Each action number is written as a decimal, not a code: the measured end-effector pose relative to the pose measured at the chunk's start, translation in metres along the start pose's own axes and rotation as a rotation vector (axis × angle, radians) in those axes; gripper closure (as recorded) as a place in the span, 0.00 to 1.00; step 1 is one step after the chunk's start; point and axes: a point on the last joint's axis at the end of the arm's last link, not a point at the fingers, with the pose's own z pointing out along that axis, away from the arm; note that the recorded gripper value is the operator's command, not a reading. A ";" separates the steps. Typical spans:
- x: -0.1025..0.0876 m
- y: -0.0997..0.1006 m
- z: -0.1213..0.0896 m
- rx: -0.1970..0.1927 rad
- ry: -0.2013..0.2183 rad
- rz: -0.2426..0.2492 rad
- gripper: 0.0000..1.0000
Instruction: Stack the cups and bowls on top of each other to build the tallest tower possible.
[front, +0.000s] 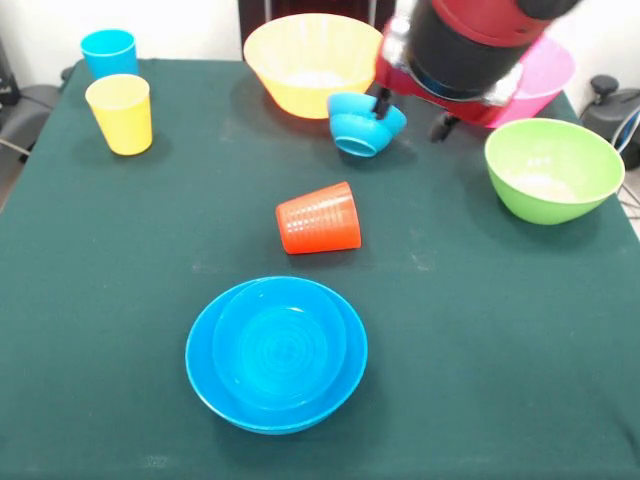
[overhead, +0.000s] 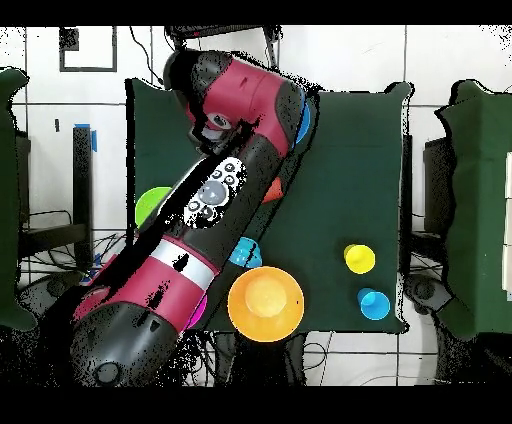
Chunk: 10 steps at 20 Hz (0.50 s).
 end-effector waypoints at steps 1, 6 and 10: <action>0.000 -0.004 0.001 -0.003 0.004 0.005 0.00; 0.005 -0.034 0.004 -0.020 0.040 0.039 0.00; 0.009 -0.046 0.005 -0.021 0.052 0.050 0.00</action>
